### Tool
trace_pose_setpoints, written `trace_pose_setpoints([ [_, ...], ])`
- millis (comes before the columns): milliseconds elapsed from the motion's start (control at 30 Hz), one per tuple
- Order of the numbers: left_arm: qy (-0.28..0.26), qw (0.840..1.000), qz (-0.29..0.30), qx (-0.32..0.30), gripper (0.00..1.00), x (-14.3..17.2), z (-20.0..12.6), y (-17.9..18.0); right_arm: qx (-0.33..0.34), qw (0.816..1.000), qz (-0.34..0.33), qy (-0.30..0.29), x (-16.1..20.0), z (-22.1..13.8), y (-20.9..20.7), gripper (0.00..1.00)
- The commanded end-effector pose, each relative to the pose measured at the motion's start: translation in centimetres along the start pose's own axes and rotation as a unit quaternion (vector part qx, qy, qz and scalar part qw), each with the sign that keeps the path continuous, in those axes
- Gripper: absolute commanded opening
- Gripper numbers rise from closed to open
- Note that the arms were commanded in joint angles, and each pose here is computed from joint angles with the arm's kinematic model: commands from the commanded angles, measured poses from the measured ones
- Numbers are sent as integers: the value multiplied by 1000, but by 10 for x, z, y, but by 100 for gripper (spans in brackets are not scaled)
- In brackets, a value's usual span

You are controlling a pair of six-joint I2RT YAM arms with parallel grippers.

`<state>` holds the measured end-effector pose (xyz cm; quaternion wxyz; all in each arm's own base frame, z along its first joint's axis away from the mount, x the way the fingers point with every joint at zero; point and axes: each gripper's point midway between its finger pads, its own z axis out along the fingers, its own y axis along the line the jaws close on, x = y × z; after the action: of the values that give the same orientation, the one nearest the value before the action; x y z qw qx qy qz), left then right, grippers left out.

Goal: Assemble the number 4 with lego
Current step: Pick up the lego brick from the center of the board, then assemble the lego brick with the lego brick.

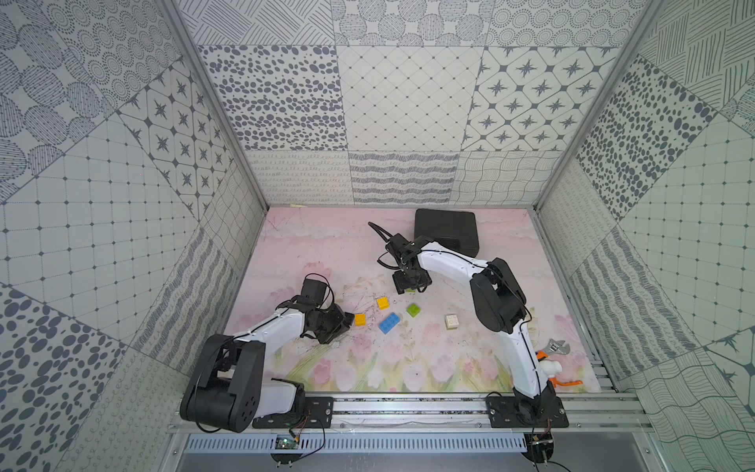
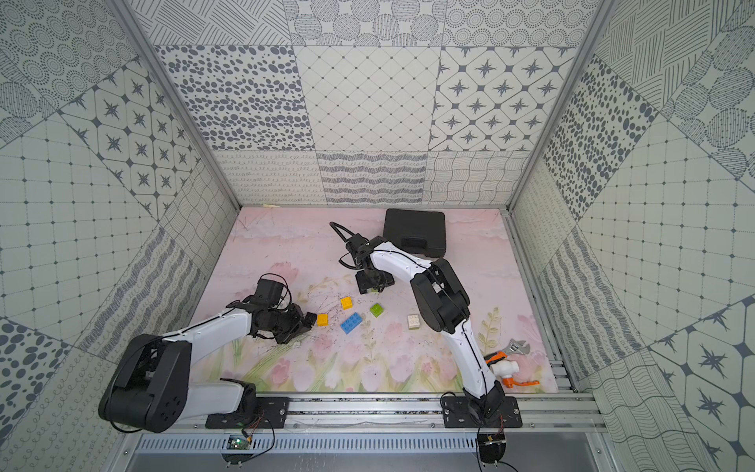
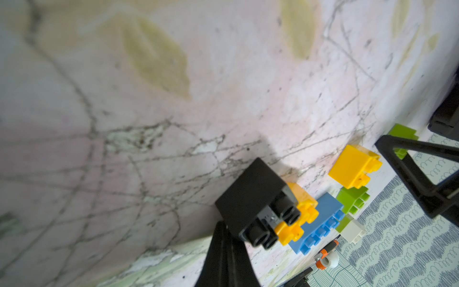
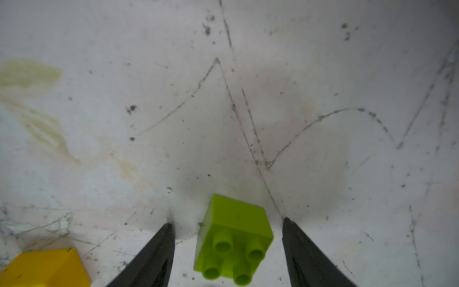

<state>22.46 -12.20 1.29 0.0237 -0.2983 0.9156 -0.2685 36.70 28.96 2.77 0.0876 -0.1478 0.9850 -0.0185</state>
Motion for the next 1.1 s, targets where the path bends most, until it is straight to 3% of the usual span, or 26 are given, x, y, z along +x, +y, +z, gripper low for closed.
trace_pose_setpoints([
  [0,-9,993,-25,-119,0,6,0,56,-9,998,44,-37,-13,-22,2,70],
  [67,-9,992,-26,-120,0,6,0,56,-2,998,53,-40,-17,-22,1,64],
  [233,-9,993,-24,-119,0,6,0,56,10,998,56,-36,-17,-20,-2,35],
  [400,-15,994,-19,-111,0,3,2,52,21,998,35,-45,-14,-30,-1,20],
  [567,-14,994,-18,-110,0,2,2,52,-46,993,-51,-100,-11,-73,39,19],
  [633,-14,994,-19,-109,0,3,2,52,-68,990,-82,-96,1,-84,60,19],
  [800,-13,994,-19,-106,0,3,4,51,-99,986,-108,-75,25,-84,97,20],
  [1067,-8,994,-17,-107,0,4,5,51,-84,987,-124,-64,24,-67,115,19],
])
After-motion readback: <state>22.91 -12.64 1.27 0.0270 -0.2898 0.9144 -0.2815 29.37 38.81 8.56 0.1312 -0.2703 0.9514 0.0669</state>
